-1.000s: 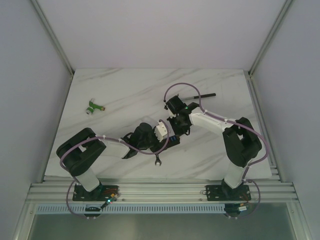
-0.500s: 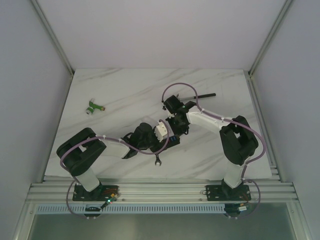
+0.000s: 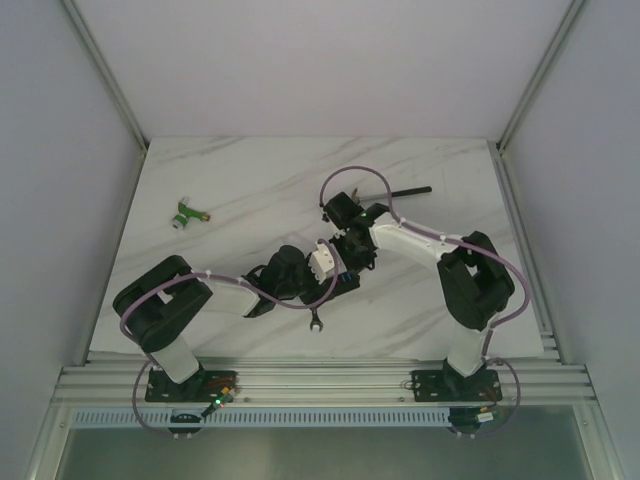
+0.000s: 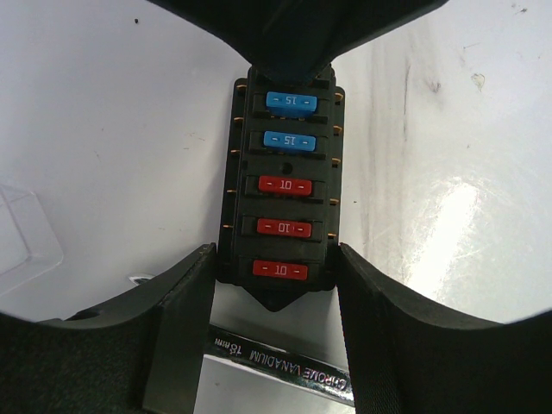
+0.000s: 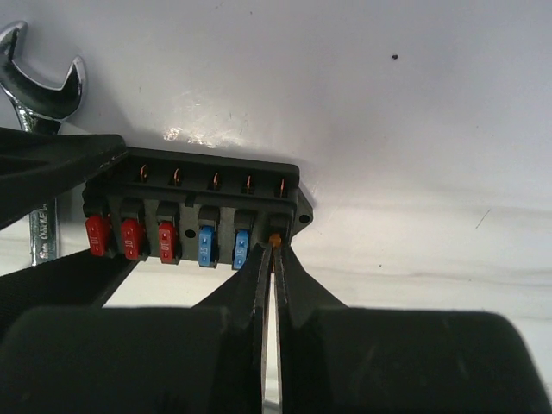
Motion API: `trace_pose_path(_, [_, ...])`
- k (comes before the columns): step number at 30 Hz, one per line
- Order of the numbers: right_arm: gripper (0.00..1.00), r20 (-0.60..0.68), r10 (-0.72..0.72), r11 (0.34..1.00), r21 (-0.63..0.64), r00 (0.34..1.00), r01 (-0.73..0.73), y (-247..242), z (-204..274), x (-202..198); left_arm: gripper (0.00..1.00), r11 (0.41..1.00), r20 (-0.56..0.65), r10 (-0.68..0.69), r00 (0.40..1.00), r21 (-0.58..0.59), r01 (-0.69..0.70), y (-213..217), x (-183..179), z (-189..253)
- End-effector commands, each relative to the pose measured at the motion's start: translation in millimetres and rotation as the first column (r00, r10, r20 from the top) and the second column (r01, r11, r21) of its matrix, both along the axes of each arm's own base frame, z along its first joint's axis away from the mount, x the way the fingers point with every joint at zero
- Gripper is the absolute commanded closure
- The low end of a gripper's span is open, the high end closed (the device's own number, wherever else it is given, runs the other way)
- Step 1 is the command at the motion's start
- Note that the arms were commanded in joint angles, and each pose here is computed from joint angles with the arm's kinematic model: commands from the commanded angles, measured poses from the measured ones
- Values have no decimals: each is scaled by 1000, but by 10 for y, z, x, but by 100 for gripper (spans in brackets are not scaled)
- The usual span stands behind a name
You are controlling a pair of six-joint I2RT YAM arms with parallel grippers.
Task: Snap on the fuse box
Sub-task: Install the fuse at the fuse box base, then adjust the fuse box base at the center of the board.
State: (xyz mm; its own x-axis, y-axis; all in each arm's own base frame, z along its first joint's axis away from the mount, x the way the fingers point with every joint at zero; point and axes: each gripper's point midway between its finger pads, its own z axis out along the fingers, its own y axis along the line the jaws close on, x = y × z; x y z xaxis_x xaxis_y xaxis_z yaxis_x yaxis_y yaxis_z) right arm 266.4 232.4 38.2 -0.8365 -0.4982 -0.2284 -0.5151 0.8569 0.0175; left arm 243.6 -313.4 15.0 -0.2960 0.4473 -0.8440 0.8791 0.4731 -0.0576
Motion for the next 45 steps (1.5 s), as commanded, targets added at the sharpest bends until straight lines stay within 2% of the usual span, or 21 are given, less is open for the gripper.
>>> trace_pose_path(1, [100,-149,11,993,-116,989,-28,-337,-580,-499,39,1000,-26,1,1000,12,0,55,-46,-22])
trace_pose_path(3, [100,-65,14,999,-50,998,-18,-239,-298,-374,35,1000,-14,9,1000,6,-9,54,-25,47])
trace_pose_path(4, [99,-24,19,1000,-13,1000,-19,-180,-170,-311,30,1000,-6,19,1000,4,-19,62,-12,78])
trace_pose_path(7, [88,92,13,998,67,996,-19,-56,173,-132,20,999,22,49,999,-18,-49,80,34,222])
trace_pose_path(11, [77,226,-32,991,136,974,1,-17,552,39,15,995,51,90,995,-54,-87,115,70,441])
trace_pose_path(16, [59,290,-82,978,207,953,21,-86,757,1,13,974,53,212,976,-91,-207,231,149,677])
trace_pose_path(19, [59,253,-97,977,210,963,43,-163,624,-140,11,937,30,335,942,-113,-330,354,242,812])
trace_pose_path(24, [62,149,-121,966,244,981,82,-244,298,-481,7,845,-60,520,852,-115,-523,599,407,846])
trace_pose_path(30, [62,85,-131,945,312,988,99,-155,58,-626,5,736,-146,658,738,-80,-672,884,607,766])
trace_pose_path(36, [64,130,-148,960,257,980,111,-135,-122,-328,4,637,-246,738,628,-52,-769,1065,748,670])
trace_pose_path(39, [65,179,-169,967,218,969,128,-164,-181,-70,4,610,-274,755,595,-38,-791,1057,775,608])
trace_pose_path(45, [65,285,-155,967,240,946,86,-19,-81,510,4,579,-271,787,554,17,-815,1060,867,467])
